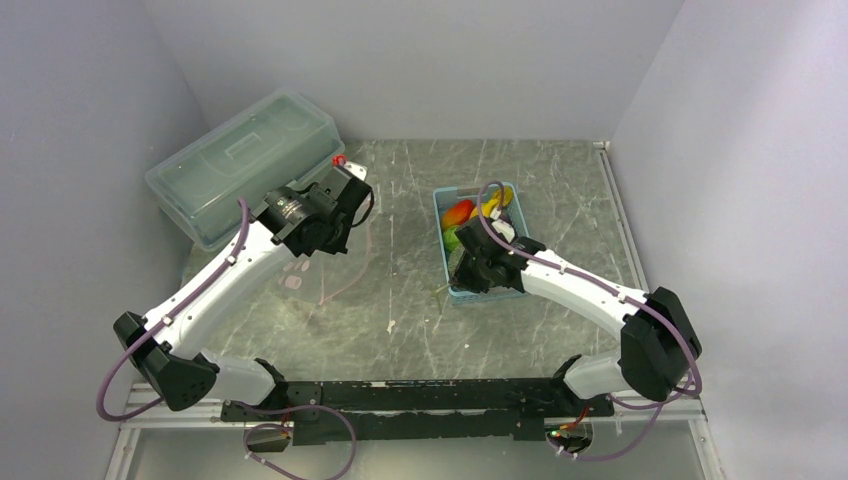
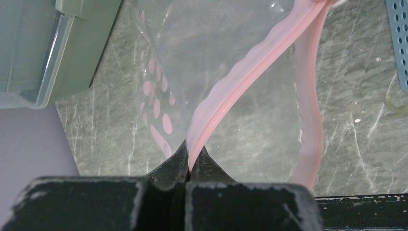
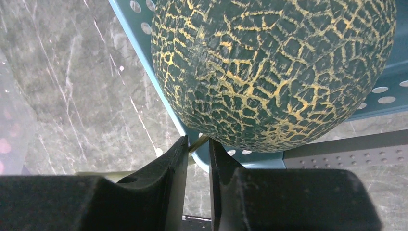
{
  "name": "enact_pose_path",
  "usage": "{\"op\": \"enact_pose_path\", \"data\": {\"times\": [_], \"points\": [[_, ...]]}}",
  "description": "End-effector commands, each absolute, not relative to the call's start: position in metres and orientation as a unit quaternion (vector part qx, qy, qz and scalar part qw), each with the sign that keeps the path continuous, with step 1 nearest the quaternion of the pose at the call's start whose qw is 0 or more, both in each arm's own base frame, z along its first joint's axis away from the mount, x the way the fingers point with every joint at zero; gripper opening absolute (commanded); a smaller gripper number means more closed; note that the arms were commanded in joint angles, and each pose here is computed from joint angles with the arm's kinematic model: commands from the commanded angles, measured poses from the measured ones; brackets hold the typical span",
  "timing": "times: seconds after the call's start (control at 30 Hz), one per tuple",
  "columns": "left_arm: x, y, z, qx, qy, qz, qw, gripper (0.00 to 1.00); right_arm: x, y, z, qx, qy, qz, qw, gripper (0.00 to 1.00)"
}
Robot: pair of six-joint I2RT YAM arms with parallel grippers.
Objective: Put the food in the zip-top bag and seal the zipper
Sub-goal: Pick up the fake fruit from the bin.
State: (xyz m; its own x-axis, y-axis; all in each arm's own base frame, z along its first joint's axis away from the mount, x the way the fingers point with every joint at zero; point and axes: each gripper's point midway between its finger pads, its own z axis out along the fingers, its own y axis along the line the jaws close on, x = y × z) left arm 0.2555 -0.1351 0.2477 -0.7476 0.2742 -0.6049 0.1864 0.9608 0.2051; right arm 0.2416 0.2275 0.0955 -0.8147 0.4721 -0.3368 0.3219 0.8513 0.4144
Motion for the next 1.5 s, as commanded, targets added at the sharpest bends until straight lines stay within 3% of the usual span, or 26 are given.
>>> {"op": "enact_pose_path", "data": {"times": [0.0, 0.17, 0.37, 0.53, 0.73, 1.47], "points": [[0.257, -0.132, 0.26, 0.117, 0.926, 0.06, 0.354, 0.0, 0.24, 0.213, 0.083, 0.218, 0.939, 0.14, 0.226, 0.22], [0.257, -0.134, 0.26, 0.118, 0.926, 0.058, 0.353, 0.0, 0.24, 0.205, 0.075, 0.226, 0.939, 0.119, 0.232, 0.31], [0.257, -0.133, 0.262, 0.118, 0.926, 0.058, 0.354, 0.0, 0.241, 0.206, 0.063, 0.234, 0.939, 0.114, 0.225, 0.32], [0.256, -0.132, 0.262, 0.116, 0.926, 0.061, 0.353, 0.0, 0.24, 0.204, 0.059, 0.238, 0.939, 0.105, 0.225, 0.24], [0.256, -0.133, 0.262, 0.117, 0.927, 0.059, 0.353, 0.0, 0.236, 0.193, 0.064, 0.242, 0.936, 0.097, 0.235, 0.01], [0.265, -0.144, 0.26, 0.119, 0.927, 0.053, 0.351, 0.0, 0.234, 0.17, 0.153, 0.221, 0.912, 0.134, 0.319, 0.0]]}}
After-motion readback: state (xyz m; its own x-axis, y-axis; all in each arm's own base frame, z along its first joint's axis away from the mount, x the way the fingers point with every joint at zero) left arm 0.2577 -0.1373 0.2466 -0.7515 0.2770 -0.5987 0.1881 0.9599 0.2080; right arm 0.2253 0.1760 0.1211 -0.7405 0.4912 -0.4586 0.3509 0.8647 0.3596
